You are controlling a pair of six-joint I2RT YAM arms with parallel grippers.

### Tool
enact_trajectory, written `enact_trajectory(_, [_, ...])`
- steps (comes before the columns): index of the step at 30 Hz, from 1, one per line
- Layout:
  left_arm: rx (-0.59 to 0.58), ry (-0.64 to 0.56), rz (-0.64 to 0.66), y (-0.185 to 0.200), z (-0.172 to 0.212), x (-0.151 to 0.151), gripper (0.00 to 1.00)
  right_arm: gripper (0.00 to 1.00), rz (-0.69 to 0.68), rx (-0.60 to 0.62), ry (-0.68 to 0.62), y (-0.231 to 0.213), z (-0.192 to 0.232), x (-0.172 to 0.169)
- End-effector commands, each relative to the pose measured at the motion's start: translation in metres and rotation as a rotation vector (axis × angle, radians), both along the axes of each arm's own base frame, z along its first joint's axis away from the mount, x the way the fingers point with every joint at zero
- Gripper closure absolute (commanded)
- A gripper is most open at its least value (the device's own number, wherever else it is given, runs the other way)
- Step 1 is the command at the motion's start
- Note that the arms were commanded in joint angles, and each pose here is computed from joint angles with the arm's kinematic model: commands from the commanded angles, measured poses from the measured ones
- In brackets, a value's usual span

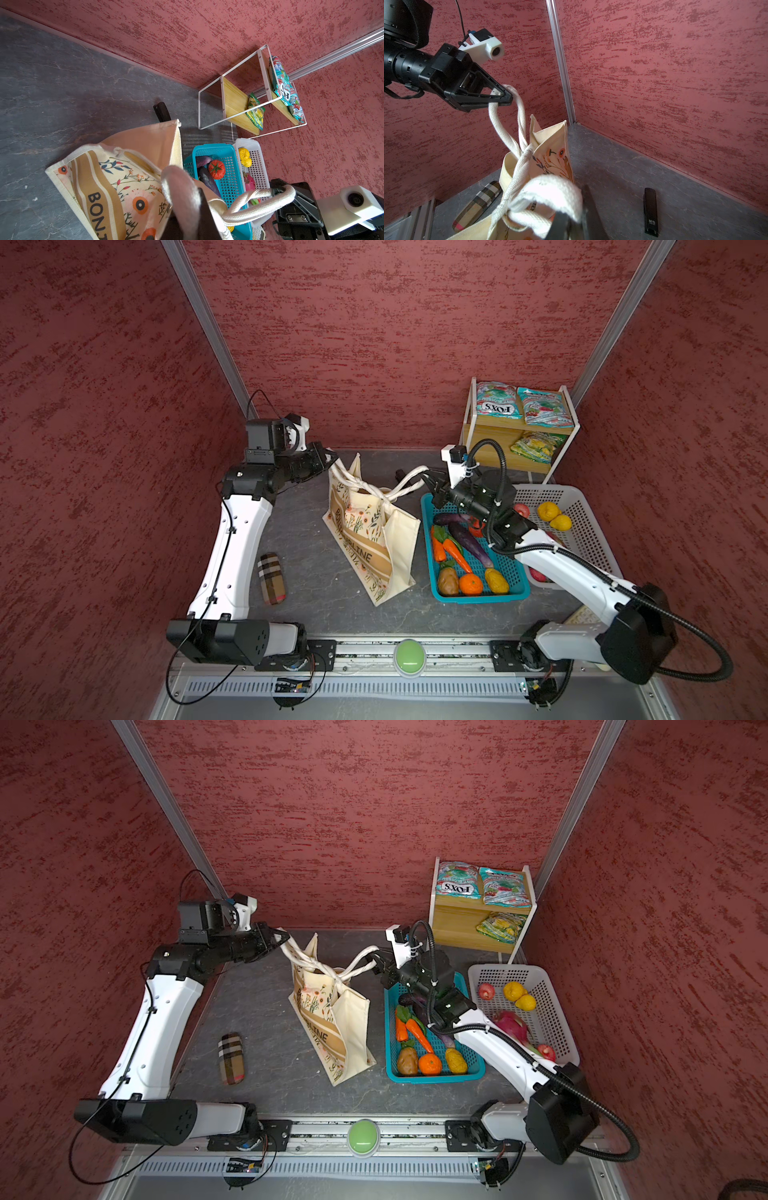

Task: Place the food into the grocery bag and tie it
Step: 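Open both grippers and release the knotted handles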

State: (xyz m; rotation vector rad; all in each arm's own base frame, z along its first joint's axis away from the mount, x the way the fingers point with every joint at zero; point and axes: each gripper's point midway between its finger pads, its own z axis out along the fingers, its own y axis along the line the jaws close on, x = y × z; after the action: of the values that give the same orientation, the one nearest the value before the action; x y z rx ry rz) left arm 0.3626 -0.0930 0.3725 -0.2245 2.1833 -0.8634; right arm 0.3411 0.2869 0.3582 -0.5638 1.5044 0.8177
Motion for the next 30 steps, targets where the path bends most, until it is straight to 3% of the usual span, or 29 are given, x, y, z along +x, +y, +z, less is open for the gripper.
enact_trajectory(1, [0.035,-0.001,0.025,0.011,0.000,-0.011,0.83,0.90,0.041,0.012,-0.065,0.004,0.018,-0.013])
enact_trajectory(4, [0.045,0.001,0.034,0.016,0.001,-0.015,0.74,0.82,0.046,-0.001,-0.054,0.004,0.012,-0.015])
enact_trajectory(8, [0.039,-0.004,0.044,0.020,0.002,-0.018,0.49,0.68,0.043,-0.021,-0.047,0.002,0.004,-0.018])
enact_trajectory(12, [0.031,-0.013,0.054,0.023,0.005,-0.022,0.34,0.58,0.049,-0.046,-0.044,0.001,-0.001,-0.022])
enact_trajectory(17, [0.062,-0.009,0.118,0.038,0.003,-0.028,0.12,0.38,0.045,-0.096,-0.043,-0.003,-0.009,-0.025])
enact_trajectory(22, [0.075,0.060,0.252,0.078,-0.017,-0.038,0.01,0.23,0.031,-0.157,-0.033,-0.010,-0.023,-0.030])
enact_trajectory(30, [0.185,0.049,0.493,0.136,-0.021,-0.059,0.01,0.06,-0.041,-0.232,-0.047,-0.033,-0.040,-0.040])
